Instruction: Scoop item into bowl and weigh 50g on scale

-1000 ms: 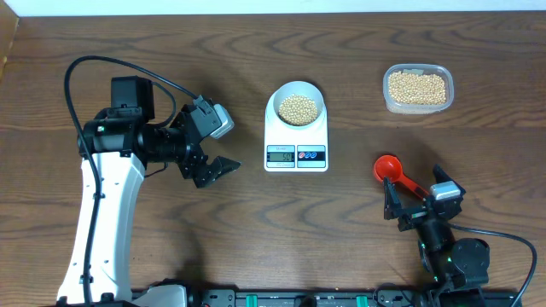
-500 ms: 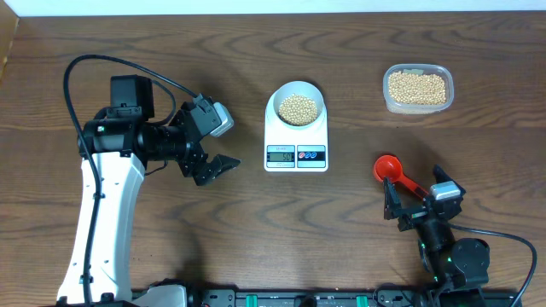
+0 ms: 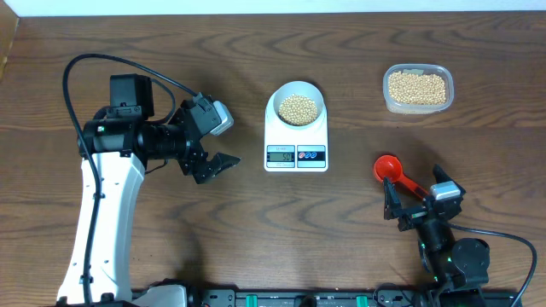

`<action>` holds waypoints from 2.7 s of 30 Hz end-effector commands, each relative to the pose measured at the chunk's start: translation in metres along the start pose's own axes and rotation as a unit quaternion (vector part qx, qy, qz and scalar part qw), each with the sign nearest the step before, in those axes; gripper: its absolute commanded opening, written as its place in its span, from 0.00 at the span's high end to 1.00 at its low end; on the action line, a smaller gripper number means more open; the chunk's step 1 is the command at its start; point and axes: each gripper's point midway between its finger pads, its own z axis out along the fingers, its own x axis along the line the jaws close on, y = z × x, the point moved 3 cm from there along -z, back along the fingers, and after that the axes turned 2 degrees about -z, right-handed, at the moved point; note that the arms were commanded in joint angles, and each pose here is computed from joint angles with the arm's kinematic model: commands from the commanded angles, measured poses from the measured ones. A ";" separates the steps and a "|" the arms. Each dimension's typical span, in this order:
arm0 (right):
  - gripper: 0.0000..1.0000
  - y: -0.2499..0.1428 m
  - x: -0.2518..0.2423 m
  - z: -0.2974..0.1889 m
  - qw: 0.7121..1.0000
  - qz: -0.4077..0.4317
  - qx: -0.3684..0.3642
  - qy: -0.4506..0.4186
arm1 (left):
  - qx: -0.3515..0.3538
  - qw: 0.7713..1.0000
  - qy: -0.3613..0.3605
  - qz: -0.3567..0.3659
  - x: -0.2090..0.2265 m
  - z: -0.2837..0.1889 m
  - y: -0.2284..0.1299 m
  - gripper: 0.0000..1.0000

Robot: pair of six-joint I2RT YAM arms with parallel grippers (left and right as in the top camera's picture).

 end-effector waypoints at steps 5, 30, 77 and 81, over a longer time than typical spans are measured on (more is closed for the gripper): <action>0.01 0.000 0.001 0.000 1.000 -0.006 -0.001 0.000 | -0.032 0.993 0.099 -0.058 0.010 -0.056 -0.001 0.02; 0.01 0.000 0.001 0.000 1.000 -0.006 -0.001 0.000 | -0.136 0.964 0.230 -0.005 -0.126 -0.135 0.011 0.02; 0.01 0.000 0.001 0.000 1.000 -0.006 -0.001 0.000 | -0.353 0.825 0.368 -0.245 -0.079 -0.086 -0.066 0.02; 0.01 0.000 0.001 0.000 1.000 -0.006 -0.001 0.000 | -0.367 0.810 0.394 -0.232 -0.067 -0.086 -0.068 0.02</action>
